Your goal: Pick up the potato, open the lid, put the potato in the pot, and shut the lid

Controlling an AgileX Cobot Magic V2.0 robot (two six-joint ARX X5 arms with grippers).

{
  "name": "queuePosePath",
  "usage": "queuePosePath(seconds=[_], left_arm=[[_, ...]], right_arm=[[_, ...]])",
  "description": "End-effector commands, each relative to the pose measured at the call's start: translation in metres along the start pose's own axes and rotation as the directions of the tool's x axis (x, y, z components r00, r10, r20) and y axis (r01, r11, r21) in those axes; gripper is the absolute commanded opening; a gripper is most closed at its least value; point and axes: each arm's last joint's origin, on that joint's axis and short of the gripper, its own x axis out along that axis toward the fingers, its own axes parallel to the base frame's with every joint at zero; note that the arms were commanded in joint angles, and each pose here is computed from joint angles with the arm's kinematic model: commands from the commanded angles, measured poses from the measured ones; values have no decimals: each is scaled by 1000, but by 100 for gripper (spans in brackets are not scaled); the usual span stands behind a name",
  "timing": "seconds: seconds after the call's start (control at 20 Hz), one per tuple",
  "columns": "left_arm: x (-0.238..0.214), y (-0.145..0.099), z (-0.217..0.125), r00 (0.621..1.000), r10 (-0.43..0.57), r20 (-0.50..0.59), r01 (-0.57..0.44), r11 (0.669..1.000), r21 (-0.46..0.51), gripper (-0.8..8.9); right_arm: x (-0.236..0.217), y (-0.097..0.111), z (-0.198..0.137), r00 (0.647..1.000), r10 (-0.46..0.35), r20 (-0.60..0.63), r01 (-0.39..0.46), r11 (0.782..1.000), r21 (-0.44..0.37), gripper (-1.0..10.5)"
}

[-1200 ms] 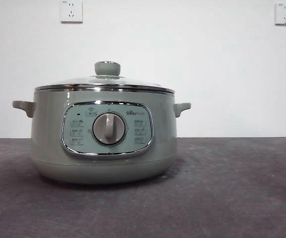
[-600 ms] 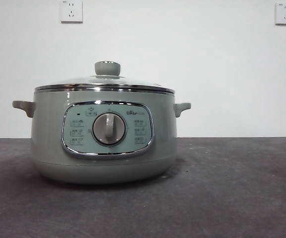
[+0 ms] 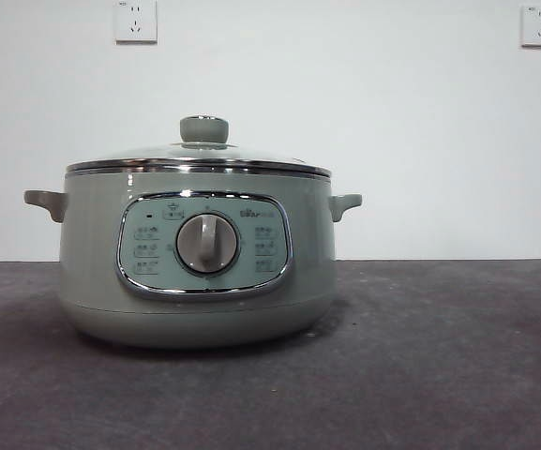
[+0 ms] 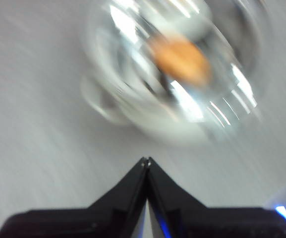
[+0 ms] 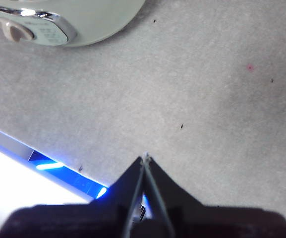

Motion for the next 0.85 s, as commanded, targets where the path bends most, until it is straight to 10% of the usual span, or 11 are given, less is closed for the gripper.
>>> queuePosePath(seconds=[0.05,0.25,0.85], left_arm=[[23,14,-23,965,65,254,-41,994,-96,-2],[71,21,-103,876,235,420,-158,965,-210,-2],[119,-1,-211,849,282,446,-177,948,-264,-2]], right_arm=[[3,0,0,1000,-1,-5,1,1000,5,1],[3,0,1,1000,0,5,0,1000,5,1],[2,1,9,995,12,95,-13,1000,9,1]])
